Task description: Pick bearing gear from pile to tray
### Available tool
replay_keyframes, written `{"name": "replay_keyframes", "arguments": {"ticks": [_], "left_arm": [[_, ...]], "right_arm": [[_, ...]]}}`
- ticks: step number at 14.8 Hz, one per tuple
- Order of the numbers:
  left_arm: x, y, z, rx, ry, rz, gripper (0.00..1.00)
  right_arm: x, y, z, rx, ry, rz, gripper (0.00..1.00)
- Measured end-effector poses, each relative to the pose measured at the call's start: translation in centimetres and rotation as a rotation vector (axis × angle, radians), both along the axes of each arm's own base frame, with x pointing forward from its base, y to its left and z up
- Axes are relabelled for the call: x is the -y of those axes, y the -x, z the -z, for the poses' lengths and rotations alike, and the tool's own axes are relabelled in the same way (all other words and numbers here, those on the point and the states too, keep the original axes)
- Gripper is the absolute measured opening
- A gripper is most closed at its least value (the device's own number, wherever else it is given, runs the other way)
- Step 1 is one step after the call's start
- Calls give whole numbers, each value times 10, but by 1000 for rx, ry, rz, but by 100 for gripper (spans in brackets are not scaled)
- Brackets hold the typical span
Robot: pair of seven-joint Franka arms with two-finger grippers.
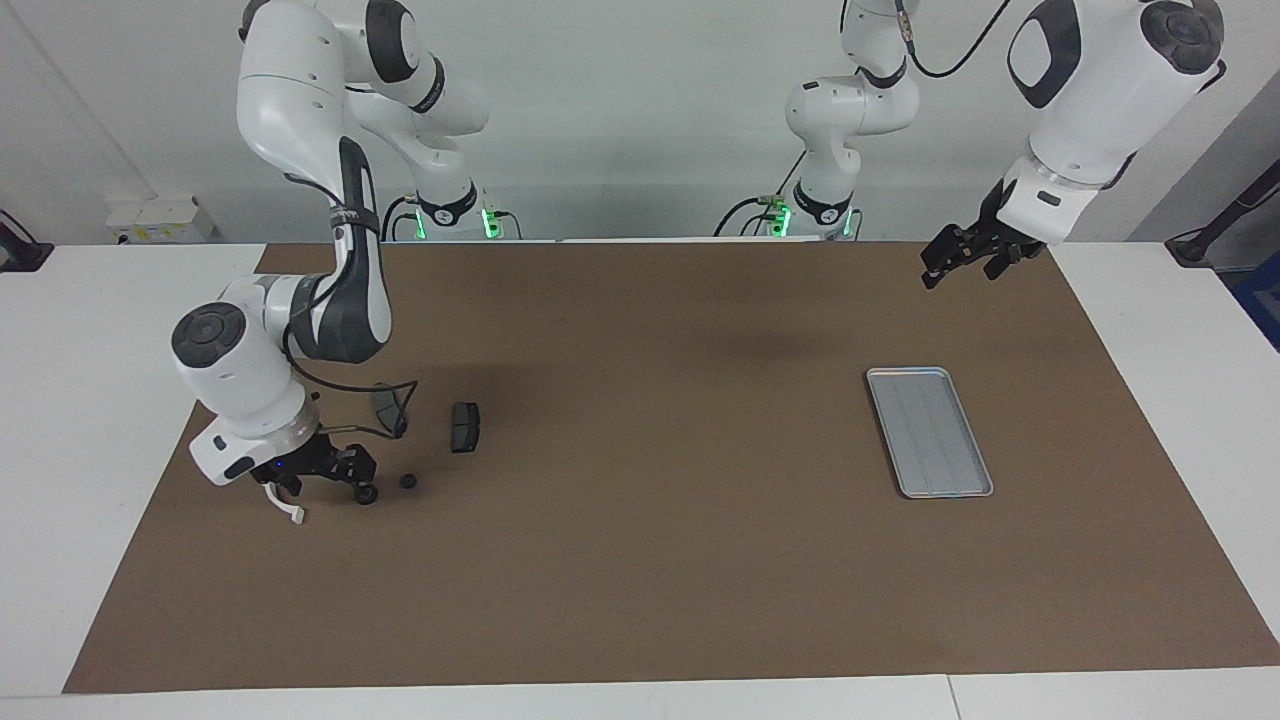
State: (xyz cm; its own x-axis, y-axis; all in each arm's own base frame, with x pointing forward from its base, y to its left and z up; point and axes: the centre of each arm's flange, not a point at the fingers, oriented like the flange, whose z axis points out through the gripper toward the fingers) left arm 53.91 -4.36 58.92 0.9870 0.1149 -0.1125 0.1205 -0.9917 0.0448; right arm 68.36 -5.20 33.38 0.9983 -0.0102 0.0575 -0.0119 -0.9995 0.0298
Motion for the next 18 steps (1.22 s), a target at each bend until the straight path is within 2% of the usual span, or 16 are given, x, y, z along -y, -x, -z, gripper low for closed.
{"name": "replay_keyframes", "arguments": {"ticks": [4, 6, 15, 16, 18], "left_arm": [[0, 0, 0, 0, 0, 0, 100], [0, 0, 0, 0, 0, 0, 100], [0, 0, 0, 0, 0, 0, 100], [0, 0, 0, 0, 0, 0, 100], [0, 0, 0, 0, 0, 0, 100]], "right_arm": [[-17, -2, 9, -8, -3, -25, 100], [-21, -2, 12, -11, -3, -31, 96], [-17, 0, 27, -44, -3, -67, 96], [-14, 1, 28, -50, -3, -73, 99], [-9, 2, 29, -61, -3, -78, 100]]}}
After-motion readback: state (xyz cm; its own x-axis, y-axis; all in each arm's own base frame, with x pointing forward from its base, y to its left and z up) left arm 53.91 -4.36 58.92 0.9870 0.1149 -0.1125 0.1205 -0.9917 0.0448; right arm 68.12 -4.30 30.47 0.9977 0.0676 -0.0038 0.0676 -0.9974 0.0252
